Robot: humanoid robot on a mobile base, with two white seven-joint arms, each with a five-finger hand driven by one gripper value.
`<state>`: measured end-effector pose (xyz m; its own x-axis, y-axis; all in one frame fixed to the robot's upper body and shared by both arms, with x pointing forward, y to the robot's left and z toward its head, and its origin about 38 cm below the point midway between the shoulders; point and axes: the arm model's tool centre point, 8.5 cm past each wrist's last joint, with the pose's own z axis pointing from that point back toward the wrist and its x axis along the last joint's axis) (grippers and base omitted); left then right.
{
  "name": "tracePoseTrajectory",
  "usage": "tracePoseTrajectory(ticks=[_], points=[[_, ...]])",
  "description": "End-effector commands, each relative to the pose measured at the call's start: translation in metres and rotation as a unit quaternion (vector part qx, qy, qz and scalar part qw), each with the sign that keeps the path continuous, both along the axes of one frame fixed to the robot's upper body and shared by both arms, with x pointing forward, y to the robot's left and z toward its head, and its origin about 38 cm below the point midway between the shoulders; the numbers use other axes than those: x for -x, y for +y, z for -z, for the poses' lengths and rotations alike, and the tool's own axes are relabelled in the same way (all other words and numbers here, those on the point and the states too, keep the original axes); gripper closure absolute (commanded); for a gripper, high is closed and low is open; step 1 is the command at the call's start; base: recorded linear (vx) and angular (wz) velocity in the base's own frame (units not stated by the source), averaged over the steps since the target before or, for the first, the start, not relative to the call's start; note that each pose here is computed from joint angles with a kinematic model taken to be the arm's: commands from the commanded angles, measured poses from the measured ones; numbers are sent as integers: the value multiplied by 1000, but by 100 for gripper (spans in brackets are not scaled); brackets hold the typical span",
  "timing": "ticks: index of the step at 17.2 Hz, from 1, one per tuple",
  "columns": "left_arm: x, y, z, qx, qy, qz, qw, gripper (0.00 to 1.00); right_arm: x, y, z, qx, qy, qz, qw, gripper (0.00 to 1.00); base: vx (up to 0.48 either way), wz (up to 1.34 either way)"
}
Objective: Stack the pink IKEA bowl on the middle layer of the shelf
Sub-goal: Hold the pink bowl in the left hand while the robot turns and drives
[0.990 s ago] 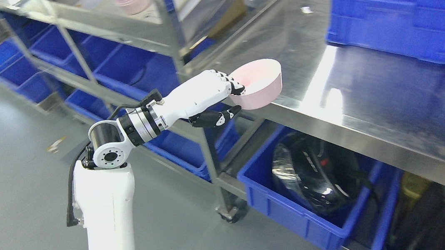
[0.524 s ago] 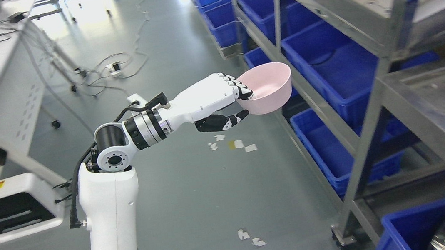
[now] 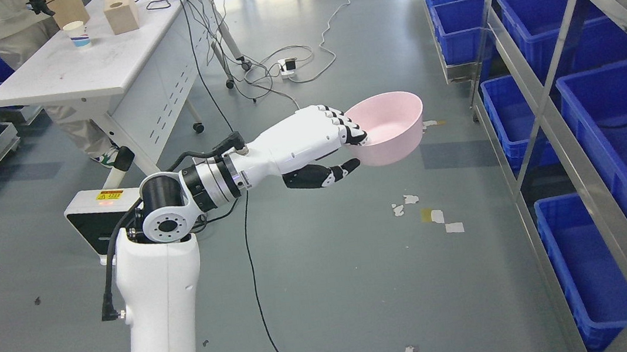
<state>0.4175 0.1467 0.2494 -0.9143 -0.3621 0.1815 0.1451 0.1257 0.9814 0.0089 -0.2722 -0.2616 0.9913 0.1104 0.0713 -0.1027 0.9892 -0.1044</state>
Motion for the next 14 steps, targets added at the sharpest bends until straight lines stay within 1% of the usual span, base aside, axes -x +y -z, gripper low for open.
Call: tracePoseTrajectory(ticks=[1, 5, 8, 14], points=[[4, -4, -2, -14, -8, 10, 1000, 96, -3, -11, -1, 9, -7, -1, 1000, 0, 215, 325], [4, -4, -4, -14, -11, 10, 1000, 95, -4, -11, -1, 9, -7, -1, 1000, 0, 271, 86], [4, -4, -4, -13, -12, 9, 1000, 97, -3, -11, -1, 9, -7, -1, 1000, 0, 343, 0], [4, -4, -4, -11, -12, 10, 1000, 97, -3, -11, -1, 9, -7, -1, 1000, 0, 362, -53]])
